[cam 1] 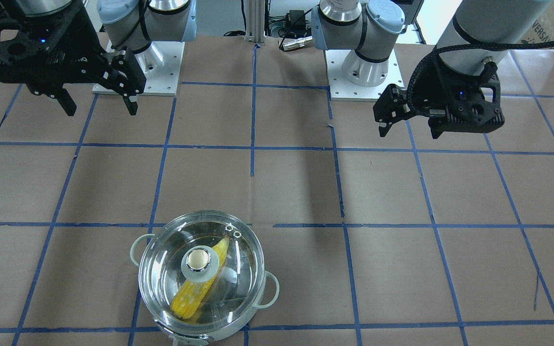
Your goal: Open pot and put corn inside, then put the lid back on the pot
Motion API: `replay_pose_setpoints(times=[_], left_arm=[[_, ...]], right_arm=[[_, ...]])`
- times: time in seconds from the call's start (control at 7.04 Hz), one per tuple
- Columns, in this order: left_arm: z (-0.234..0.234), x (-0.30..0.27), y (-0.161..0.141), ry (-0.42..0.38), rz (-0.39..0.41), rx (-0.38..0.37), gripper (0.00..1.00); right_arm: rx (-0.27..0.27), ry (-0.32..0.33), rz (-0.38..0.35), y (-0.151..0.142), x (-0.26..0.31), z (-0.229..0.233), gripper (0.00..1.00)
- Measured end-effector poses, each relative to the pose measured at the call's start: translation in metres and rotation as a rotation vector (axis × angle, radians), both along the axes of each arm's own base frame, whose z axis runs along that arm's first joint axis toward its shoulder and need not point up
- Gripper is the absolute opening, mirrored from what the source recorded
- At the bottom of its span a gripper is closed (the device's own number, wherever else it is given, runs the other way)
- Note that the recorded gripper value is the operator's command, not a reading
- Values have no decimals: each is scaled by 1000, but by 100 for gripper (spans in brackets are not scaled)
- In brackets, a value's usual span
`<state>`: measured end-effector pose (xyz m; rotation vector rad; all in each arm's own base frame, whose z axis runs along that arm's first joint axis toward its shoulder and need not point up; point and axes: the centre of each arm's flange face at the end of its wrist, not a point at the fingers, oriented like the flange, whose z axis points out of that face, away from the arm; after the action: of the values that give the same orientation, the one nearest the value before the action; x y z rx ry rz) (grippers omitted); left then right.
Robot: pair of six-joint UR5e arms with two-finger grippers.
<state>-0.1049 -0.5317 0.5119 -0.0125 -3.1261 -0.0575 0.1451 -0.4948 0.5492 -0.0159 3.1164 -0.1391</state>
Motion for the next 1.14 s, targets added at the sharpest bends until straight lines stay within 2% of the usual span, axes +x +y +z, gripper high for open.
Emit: replay_pose_setpoints(times=[0.14, 0.43, 1.14], left_arm=[[-2, 0, -1, 0, 1, 4, 100], [-3, -1, -1, -4, 0, 9, 100], [-9, -1, 5, -3, -7, 17, 100]], right_arm=[[7, 2, -17, 21, -9, -16, 100], [2, 11, -31, 44, -17, -34, 100], [-83, 41, -32, 47, -19, -14, 100]])
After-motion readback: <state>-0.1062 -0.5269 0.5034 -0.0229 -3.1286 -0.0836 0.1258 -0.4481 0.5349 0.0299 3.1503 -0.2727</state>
